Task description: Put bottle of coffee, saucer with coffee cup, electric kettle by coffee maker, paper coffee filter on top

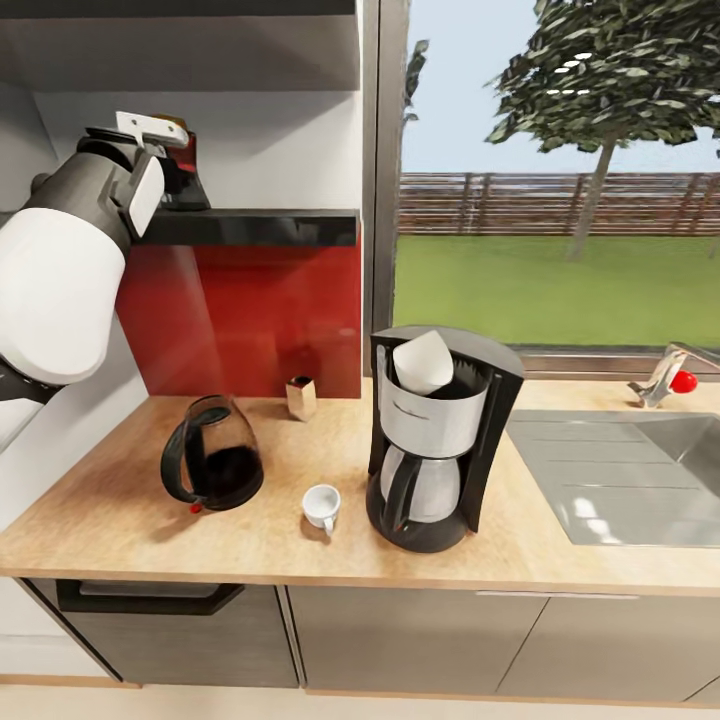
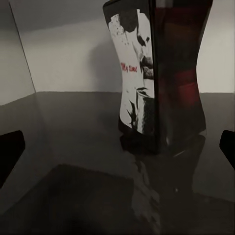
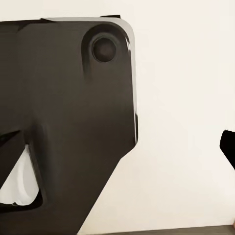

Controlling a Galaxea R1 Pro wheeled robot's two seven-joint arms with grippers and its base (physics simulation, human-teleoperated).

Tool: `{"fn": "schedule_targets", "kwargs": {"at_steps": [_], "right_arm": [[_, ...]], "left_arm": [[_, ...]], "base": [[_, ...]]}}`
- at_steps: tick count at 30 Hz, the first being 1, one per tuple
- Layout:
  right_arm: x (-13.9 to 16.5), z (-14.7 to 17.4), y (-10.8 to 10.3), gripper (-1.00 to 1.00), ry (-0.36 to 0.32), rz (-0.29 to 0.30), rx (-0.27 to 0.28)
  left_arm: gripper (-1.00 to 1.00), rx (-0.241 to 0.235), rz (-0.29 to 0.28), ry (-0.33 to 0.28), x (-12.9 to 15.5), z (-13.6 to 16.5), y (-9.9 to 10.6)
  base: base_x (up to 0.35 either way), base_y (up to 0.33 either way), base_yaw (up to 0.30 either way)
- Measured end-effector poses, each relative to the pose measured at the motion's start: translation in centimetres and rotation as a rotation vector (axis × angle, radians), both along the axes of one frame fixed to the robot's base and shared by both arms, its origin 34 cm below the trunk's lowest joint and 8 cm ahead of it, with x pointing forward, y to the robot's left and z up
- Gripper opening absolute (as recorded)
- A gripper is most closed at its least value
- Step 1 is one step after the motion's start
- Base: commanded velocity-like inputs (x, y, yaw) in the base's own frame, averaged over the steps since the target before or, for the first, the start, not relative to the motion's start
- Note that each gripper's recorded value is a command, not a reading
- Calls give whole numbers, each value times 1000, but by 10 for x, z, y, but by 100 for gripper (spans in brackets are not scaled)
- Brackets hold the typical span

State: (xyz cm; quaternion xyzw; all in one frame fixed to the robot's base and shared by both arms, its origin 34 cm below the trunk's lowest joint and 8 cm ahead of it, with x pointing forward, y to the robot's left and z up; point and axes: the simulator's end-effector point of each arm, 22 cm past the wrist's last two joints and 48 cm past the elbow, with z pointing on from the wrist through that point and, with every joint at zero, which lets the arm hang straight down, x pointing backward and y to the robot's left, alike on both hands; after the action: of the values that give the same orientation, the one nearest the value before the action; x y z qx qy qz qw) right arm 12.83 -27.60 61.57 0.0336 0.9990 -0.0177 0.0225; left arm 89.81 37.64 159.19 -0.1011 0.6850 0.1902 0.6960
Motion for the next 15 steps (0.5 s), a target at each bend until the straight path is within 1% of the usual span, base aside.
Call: {"fn": "schedule_targets", "kwargs": {"at_steps": [4, 12, 15], "right_arm": [[-1, 0, -1, 100, 1, 1, -1], [-2, 0, -1, 100, 4, 4, -2], [-2, 0, -1, 100, 4, 5, -1]], "left_arm": [[100, 1, 2, 1, -1, 0, 1], [100, 0, 2, 0, -1, 1, 1], [100, 1, 3, -1, -1, 1, 1]], "base": [[230, 0, 0], [320, 0, 0], [106, 0, 0]]}}
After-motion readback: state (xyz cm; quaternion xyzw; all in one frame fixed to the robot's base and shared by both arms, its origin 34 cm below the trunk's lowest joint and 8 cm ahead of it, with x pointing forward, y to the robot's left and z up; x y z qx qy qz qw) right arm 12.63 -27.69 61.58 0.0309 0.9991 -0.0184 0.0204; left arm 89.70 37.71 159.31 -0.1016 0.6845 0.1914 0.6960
